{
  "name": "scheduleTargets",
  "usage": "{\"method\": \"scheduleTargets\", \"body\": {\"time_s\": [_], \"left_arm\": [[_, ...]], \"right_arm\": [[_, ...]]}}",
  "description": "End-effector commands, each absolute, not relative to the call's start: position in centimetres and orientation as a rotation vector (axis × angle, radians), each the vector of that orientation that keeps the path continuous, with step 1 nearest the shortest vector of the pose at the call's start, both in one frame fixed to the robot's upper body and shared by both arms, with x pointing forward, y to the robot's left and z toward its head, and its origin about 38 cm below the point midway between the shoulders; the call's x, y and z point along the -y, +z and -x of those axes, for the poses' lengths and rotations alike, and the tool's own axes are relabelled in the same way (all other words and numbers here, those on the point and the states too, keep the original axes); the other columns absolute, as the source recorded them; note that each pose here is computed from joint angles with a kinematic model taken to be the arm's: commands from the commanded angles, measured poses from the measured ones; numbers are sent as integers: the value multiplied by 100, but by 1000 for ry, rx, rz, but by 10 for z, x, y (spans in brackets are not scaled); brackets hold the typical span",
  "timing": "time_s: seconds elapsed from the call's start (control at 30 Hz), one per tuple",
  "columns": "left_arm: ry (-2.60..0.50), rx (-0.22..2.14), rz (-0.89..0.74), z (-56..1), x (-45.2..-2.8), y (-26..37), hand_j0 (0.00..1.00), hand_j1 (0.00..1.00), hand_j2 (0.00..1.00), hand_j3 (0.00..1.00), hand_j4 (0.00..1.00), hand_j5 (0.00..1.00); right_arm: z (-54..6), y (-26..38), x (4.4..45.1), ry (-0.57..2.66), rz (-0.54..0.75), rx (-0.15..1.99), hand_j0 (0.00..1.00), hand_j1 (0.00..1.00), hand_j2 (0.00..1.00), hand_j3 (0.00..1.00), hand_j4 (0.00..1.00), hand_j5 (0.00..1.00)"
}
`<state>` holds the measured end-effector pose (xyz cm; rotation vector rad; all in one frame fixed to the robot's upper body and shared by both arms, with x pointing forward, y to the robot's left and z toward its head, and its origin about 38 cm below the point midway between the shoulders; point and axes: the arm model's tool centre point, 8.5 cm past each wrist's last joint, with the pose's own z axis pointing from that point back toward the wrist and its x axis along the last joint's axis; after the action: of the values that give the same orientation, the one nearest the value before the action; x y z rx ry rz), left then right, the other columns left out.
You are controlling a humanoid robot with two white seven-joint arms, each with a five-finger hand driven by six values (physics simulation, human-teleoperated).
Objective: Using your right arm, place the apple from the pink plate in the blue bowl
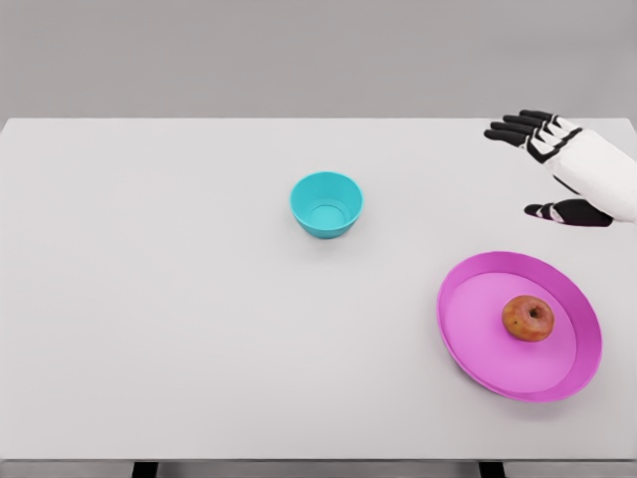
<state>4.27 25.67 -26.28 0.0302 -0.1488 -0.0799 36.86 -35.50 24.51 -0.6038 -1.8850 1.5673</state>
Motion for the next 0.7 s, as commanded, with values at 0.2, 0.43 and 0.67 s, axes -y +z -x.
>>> {"method": "scheduleTargets", "body": {"time_s": [0.2, 0.43, 0.67], "left_arm": [[-80, 149, -30, -43, -257, -263, 100, 100, 100, 100, 100, 100], [-80, 149, -30, -43, -257, -263, 100, 100, 100, 100, 100, 100], [-80, 149, -30, -43, -257, -263, 100, 100, 100, 100, 100, 100]], "right_arm": [[-356, 246, 372, 1658, 586, 1818, 100, 100, 100, 100, 100, 100], [-343, 230, 378, 2018, 412, 1428, 100, 100, 100, 100, 100, 100], [-339, 225, 386, 2124, 356, 1228, 100, 100, 100, 100, 100, 100]]}}
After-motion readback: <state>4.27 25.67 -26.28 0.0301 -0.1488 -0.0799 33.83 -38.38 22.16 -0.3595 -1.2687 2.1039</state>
